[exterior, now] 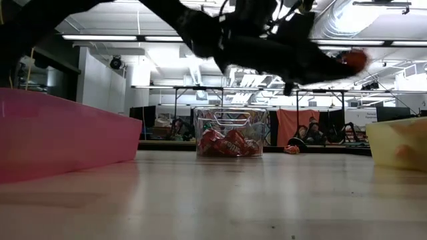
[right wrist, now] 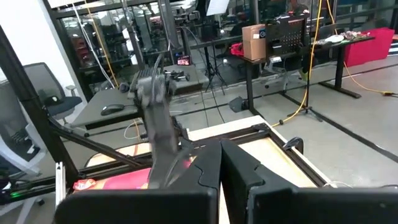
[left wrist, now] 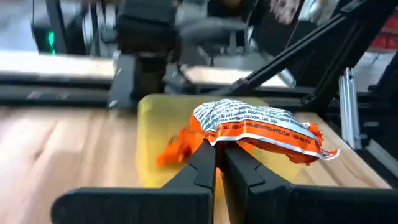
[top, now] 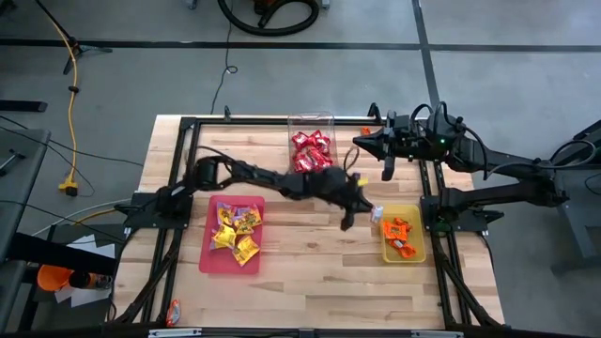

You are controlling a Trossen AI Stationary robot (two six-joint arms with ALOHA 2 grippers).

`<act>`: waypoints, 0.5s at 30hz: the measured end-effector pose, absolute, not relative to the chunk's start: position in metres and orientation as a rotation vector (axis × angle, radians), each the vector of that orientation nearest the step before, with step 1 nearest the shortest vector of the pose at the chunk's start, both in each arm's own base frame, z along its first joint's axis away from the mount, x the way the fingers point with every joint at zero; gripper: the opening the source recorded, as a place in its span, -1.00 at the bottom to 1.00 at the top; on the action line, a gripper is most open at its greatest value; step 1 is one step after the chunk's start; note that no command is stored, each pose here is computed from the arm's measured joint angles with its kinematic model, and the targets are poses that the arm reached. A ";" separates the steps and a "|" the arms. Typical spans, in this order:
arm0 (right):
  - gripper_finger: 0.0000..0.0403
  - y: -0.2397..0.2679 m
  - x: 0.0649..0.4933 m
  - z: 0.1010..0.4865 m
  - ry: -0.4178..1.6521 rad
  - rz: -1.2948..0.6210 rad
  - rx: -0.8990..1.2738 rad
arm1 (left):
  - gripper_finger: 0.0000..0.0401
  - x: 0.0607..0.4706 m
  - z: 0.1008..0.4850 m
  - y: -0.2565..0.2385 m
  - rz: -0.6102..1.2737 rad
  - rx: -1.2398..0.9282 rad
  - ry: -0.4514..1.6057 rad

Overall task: Sort candy
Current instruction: Put the orange candy into the yellow bin

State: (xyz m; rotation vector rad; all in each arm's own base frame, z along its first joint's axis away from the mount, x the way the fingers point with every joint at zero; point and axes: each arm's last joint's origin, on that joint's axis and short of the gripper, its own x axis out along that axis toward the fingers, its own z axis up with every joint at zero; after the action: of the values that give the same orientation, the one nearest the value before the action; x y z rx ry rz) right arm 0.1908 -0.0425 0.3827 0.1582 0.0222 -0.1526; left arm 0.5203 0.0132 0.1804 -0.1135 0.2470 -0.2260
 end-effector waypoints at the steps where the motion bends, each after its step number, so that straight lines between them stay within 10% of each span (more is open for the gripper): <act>1: -1.00 -0.042 0.190 0.383 0.021 -0.151 0.158 | -1.00 0.516 0.189 0.021 -0.227 -0.130 0.289; 8: -1.00 -0.041 0.183 0.388 -0.005 -0.165 0.090 | -1.00 0.443 0.227 0.084 -0.227 -0.126 0.524; 15: -1.00 -0.042 0.183 0.388 -0.010 -0.208 0.102 | -1.00 0.327 0.243 0.101 -0.056 -0.228 0.330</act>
State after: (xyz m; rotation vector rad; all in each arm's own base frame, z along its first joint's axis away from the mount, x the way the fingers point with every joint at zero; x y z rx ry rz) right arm 0.1832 -0.0424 0.3881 0.1023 -0.0100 -0.2075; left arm 0.3272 0.1011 0.2432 -0.2281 0.3301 -0.0563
